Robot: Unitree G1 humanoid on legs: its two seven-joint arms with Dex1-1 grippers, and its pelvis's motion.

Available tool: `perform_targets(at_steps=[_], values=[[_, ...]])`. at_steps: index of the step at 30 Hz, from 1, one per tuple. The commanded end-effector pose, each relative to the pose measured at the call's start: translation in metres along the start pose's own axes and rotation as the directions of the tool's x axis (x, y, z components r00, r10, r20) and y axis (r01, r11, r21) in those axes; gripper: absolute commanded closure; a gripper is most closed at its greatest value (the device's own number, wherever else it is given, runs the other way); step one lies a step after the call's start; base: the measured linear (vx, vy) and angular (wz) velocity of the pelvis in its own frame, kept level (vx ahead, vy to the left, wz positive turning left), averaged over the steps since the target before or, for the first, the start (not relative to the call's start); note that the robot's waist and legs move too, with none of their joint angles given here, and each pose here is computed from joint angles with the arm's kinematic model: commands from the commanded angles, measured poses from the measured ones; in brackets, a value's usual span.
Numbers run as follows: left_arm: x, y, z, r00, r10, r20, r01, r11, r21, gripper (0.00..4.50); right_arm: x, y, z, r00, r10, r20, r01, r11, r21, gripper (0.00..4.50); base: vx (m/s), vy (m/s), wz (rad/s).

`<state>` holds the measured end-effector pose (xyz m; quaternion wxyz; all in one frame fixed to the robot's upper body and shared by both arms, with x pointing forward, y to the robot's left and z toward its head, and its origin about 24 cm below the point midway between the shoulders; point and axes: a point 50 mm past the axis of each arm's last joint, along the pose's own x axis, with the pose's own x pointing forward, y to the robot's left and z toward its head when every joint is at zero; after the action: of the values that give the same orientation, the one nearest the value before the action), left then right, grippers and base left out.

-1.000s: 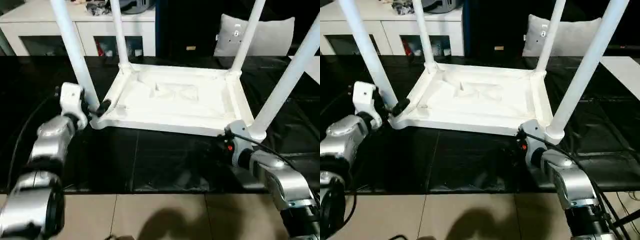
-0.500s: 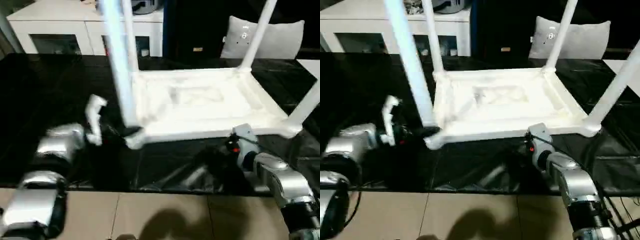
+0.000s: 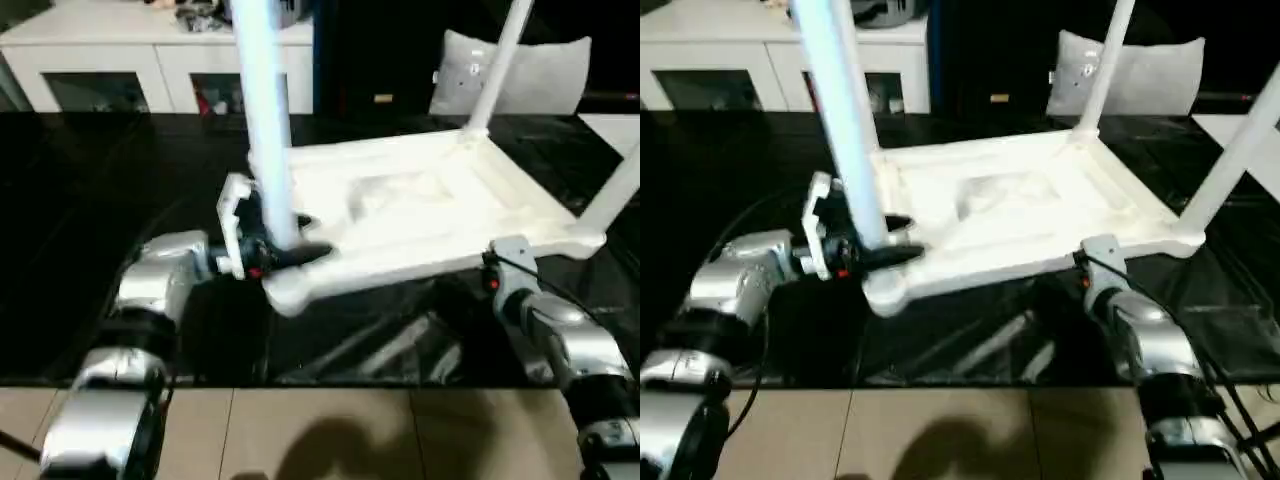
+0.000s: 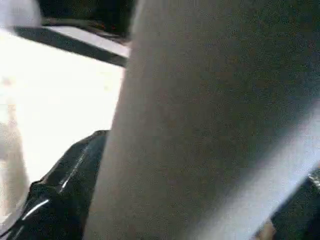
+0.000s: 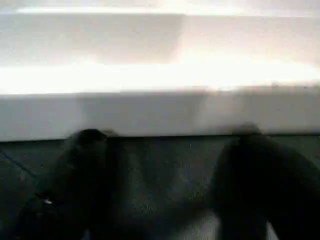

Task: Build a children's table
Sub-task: Rotate table base

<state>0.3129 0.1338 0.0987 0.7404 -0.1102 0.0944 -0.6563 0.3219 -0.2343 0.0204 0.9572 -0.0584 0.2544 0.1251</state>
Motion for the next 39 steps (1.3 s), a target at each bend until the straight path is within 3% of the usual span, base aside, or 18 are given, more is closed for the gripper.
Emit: perform_targets(at_steps=[1, 3, 7, 8, 14, 17, 18, 28, 35, 39], values=[[0.016, -0.018, -0.001, 0.990, -0.140, -0.025, 0.140, 0.990, -0.001, 0.01, 0.007, 0.012, 0.005, 0.998, 0.055, 0.015, -0.054, 0.998, -0.031, 0.00, 0.000, 0.000, 0.00], [0.024, -0.031, -0.006, 0.987, -0.157, -0.040, 0.159, 0.987, 0.036, 0.01, 0.015, 0.025, 0.009, 0.993, 0.111, 0.025, -0.109, 0.992, -0.061, 0.00, 0.000, 0.000, 0.00], [0.033, -0.035, -0.006, 0.991, -0.134, -0.015, 0.135, 0.990, 0.053, 0.01, 0.022, 0.041, 0.013, 0.986, 0.164, 0.024, -0.161, 0.982, -0.101, 0.00, 0.000, 0.000, 0.00], [0.042, -0.041, -0.005, 0.990, -0.138, 0.012, 0.137, 0.989, 0.048, 0.01, 0.028, 0.056, 0.017, 0.977, 0.214, 0.025, -0.209, 0.969, -0.132, 0.00, 0.000, 0.000, 0.00], [0.062, -0.049, -0.005, 0.993, -0.108, 0.057, 0.104, 0.993, 0.057, 0.01, 0.037, 0.080, 0.022, 0.956, 0.293, 0.032, -0.285, 0.946, -0.157, 0.00, 0.000, 0.000, 0.00], [0.065, -0.051, -0.004, 0.992, -0.107, 0.065, 0.103, 0.993, 0.056, 0.01, 0.038, 0.084, 0.023, 0.951, 0.307, 0.031, -0.298, 0.941, -0.159, 0.00, 0.000, 0.000, 0.00], [0.073, -0.054, -0.001, 0.989, -0.113, 0.092, 0.108, 0.993, 0.054, 0.01, 0.040, 0.093, 0.021, 0.941, 0.338, 0.026, -0.330, 0.929, -0.167, 0.00, 0.000, 0.000, 0.00], [0.094, -0.060, 0.004, 0.985, -0.103, 0.137, 0.093, 0.993, 0.077, 0.01, 0.045, 0.110, 0.021, 0.919, 0.393, 0.040, -0.382, 0.910, -0.161, 0.00, 0.000, 0.000, 0.00], [0.097, -0.049, 0.009, 0.980, 0.025, 0.197, -0.047, 0.993, 0.106, 0.01, 0.047, 0.116, 0.023, 0.907, 0.417, 0.055, -0.405, 0.900, -0.160, 0.00, 0.000, 0.000, 0.00], [0.098, -0.042, 0.011, 0.970, 0.101, 0.220, -0.131, 0.983, 0.126, 0.01, 0.048, 0.111, 0.024, 0.920, 0.387, 0.069, -0.373, 0.915, -0.156, 0.00, 0.000, 0.000, 0.00]])
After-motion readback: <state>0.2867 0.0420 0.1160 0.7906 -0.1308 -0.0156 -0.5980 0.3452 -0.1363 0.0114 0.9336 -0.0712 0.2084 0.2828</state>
